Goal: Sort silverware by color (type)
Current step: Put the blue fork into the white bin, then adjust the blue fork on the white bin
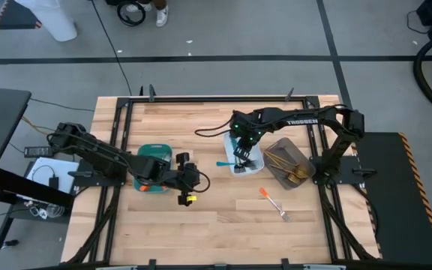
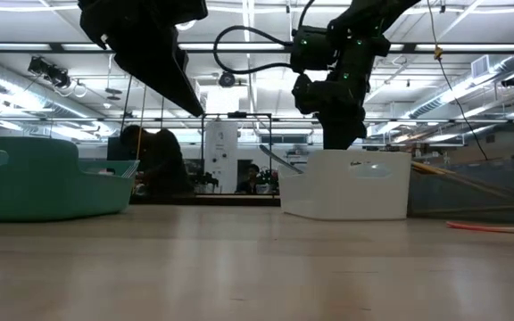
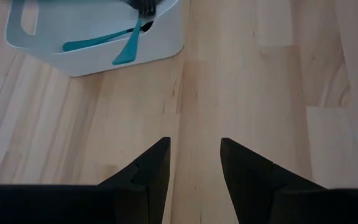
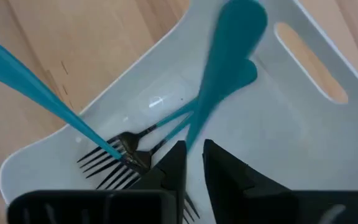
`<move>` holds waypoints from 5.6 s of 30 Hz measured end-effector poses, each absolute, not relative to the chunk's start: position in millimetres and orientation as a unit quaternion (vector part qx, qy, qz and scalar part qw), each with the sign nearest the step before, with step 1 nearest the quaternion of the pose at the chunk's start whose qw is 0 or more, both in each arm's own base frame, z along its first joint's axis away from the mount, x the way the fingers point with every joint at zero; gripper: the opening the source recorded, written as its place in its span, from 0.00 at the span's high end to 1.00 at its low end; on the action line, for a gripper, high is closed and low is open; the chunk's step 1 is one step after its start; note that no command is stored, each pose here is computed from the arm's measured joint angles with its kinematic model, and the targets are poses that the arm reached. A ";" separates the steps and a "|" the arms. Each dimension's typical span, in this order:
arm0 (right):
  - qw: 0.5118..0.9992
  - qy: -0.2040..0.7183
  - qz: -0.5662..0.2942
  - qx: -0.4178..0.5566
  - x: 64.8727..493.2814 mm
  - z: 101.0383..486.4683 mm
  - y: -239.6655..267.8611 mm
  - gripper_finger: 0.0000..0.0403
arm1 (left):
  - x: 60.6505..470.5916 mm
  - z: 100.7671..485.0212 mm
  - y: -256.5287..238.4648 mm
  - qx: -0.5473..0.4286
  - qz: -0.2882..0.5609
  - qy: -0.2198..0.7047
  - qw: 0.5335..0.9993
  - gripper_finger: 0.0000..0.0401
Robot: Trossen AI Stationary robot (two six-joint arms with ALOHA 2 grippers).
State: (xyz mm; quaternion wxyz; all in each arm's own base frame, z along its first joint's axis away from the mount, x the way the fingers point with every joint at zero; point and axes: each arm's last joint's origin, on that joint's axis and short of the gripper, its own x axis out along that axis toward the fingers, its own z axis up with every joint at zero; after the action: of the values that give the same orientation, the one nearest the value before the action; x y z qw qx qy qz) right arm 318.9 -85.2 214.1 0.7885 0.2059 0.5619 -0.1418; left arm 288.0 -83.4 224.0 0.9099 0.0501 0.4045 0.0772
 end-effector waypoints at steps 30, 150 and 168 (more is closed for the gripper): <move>0.896 0.443 0.011 -0.025 356.1 221.9 -7.5 0.52 | 275.9 225.1 -86.1 0.030 0.089 0.433 0.897 0.63; 0.833 0.526 -0.140 0.097 366.6 219.2 -77.1 0.98 | 253.8 182.7 -117.2 0.135 0.013 0.422 0.896 0.63; 0.770 0.537 -0.222 0.263 384.2 158.7 -92.3 0.98 | 227.1 211.2 -110.6 0.131 0.000 0.425 0.896 0.63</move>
State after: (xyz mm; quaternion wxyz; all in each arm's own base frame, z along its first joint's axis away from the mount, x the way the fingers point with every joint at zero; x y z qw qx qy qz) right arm 384.2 -92.3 158.7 0.7699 0.2632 0.5374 -0.2216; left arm 227.1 -110.6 211.2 0.8958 0.1306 0.4249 0.0001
